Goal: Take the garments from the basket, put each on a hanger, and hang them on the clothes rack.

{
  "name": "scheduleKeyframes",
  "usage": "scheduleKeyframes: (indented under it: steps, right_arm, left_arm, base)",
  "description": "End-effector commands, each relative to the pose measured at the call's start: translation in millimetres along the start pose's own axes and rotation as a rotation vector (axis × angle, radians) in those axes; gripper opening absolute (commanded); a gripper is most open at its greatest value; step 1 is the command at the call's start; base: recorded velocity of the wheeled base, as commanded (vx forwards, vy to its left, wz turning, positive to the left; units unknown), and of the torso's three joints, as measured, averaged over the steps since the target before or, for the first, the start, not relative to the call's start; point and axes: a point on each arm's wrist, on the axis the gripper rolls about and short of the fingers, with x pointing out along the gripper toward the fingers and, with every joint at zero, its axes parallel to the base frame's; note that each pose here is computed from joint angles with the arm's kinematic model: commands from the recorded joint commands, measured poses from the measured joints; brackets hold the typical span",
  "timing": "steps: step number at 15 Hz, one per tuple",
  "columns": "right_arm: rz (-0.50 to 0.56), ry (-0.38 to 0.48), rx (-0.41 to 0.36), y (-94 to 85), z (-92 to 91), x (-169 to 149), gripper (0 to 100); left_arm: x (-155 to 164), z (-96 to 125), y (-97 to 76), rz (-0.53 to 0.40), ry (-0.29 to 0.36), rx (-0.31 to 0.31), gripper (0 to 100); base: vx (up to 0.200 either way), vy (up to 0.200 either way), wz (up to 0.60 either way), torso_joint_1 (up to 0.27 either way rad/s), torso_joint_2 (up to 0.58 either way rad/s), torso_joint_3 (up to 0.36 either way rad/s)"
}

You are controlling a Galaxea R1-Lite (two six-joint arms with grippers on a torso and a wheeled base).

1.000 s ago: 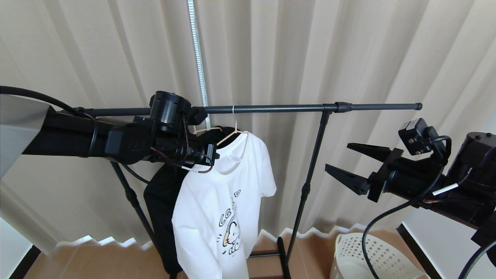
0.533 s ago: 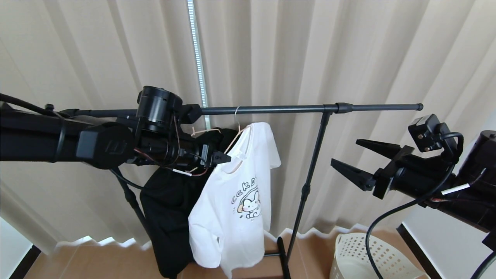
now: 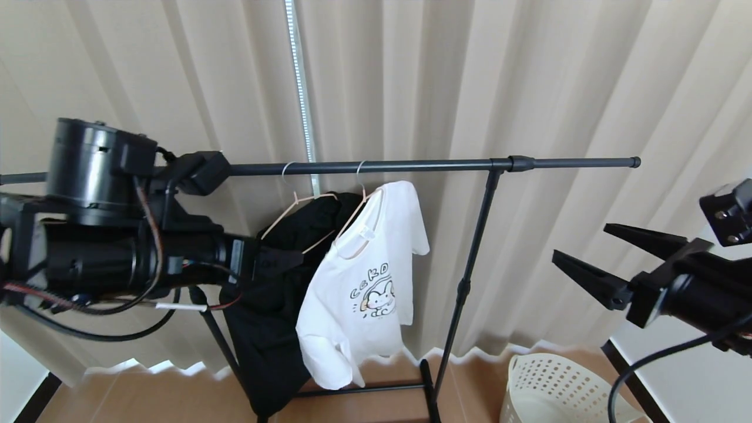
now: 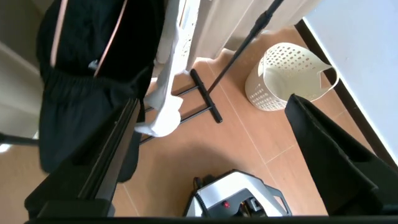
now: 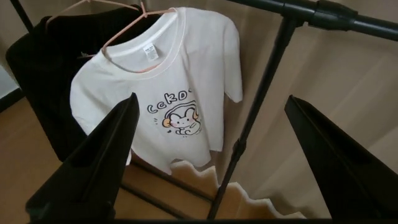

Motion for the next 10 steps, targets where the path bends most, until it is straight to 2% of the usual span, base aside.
scheduleKeyframes:
  steps: [1,3,5,6,8,10]
  right_arm:
    - [-0.051,-0.035,-0.005,7.7,-12.6,-54.2,100]
    - [-0.06,-0.03,-0.007,13.9,-34.4,-90.3,100]
    - [-0.05,0.003,-0.006,19.9,-56.0,-120.1,100]
    - [-0.048,0.023,-0.002,22.1,-63.7,-132.9,100]
    - [-0.049,0.084,0.009,25.1,-79.6,-149.4,100]
    - [-0.095,0.094,0.036,25.8,-86.4,-157.5,100]
  left_arm:
    - [-69.7,-57.0,-9.6,0.036,-0.053,0.029,100]
    - [-97.9,-109.1,-7.8,0.046,-0.053,0.034,100]
    - [-118.7,-145.9,-4.4,0.05,-0.099,0.028,100]
    - [-126.1,-158.7,-2.8,0.065,-0.125,0.026,100]
    - [-129.2,-177.7,1.6,0.145,-0.127,0.004,100]
    - [-129.2,-194.6,5.6,0.218,-0.12,-0.032,100]
  base:
    - [0.0,0.0,0.0,0.0,0.0,0.0]
    - [0.0,0.0,0.0,0.0,0.0,0.0]
    - [0.0,0.0,0.0,0.0,0.0,0.0]
    - [0.0,0.0,0.0,0.0,0.0,0.0]
    - [0.0,0.0,0.0,0.0,0.0,0.0]
    - [0.0,0.0,0.0,0.0,0.0,0.0]
